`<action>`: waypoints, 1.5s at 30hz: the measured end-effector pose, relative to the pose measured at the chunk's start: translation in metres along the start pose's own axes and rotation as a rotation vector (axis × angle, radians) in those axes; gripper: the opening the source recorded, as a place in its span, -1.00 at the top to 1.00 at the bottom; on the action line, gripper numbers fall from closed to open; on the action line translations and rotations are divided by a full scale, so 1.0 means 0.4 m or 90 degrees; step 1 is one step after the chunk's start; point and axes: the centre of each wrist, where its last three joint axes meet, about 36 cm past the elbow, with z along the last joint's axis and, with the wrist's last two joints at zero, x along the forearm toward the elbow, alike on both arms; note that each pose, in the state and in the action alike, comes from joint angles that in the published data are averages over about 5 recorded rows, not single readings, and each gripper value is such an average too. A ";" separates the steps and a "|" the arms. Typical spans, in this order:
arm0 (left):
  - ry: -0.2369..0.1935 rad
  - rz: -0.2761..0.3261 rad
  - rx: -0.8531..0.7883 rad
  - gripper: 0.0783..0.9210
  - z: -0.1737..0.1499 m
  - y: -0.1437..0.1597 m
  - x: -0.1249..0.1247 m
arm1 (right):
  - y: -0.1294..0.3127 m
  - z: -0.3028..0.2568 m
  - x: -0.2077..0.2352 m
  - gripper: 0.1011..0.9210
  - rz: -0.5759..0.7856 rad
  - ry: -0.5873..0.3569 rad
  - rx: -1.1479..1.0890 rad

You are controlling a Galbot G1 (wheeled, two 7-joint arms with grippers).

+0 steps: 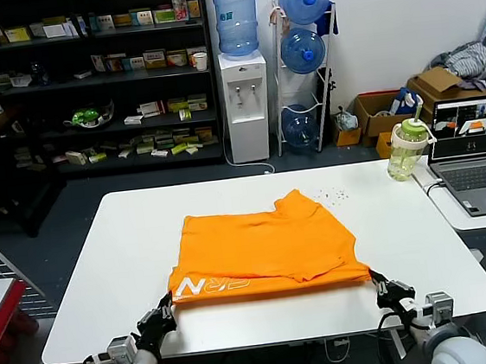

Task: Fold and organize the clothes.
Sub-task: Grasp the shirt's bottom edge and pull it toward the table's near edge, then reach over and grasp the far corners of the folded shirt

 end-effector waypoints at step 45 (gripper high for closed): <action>-0.020 0.038 0.020 -0.77 -0.158 0.038 -0.227 | 0.090 -0.331 -0.389 -0.76 -0.017 -0.051 -0.015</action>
